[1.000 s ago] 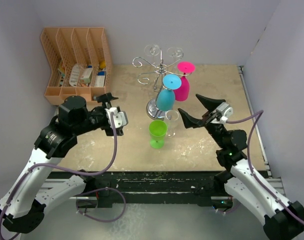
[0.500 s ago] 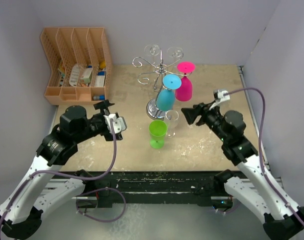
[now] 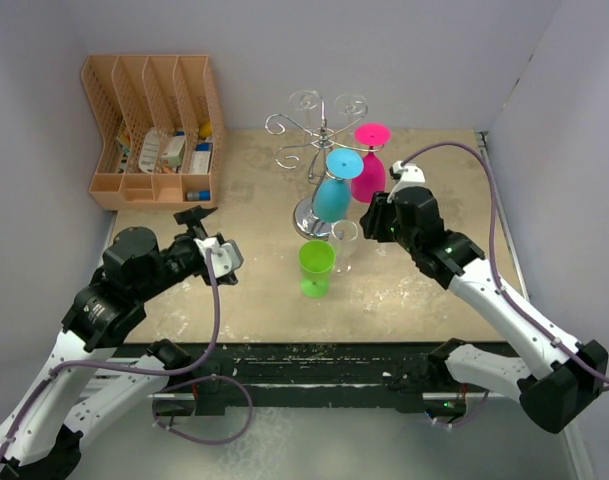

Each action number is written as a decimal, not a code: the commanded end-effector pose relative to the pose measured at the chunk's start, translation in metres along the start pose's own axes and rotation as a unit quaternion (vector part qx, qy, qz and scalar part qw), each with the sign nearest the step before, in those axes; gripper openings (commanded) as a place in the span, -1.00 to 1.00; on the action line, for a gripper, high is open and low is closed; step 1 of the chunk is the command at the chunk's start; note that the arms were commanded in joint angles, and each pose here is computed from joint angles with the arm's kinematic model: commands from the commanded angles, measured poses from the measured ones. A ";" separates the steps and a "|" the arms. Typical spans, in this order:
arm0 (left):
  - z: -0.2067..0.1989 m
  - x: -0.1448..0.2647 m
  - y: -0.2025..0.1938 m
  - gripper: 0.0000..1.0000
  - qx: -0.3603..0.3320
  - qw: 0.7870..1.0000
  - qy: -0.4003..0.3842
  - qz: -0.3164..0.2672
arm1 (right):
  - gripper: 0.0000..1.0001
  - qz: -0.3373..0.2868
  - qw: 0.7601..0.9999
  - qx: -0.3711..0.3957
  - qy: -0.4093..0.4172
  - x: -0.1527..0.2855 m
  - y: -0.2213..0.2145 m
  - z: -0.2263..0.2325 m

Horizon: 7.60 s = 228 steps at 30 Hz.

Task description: Place the wine glass upside down on the wine glass rack

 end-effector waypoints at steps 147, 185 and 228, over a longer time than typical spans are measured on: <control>0.124 -0.076 0.257 0.56 0.497 0.800 -0.176 -0.287 | -1.00 -0.784 0.617 -0.059 0.026 0.158 0.218 0.106; 0.131 -0.060 0.277 -1.00 0.417 0.824 -0.186 -0.336 | -0.63 -0.738 0.642 0.080 0.191 0.119 0.186 0.204; 0.108 -0.045 0.169 -1.00 0.092 0.957 0.018 -0.276 | 0.53 -0.612 0.770 0.128 0.125 0.185 0.141 0.076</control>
Point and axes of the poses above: each gripper's point midway between its finger pads, its own x axis back along the fingers, its own z axis along the line the jaws close on, y = z × x, the point moved 7 cm from there along x, back along the fingers, and after that the axes turned 10 degrees about x, right-handed, at the moved point
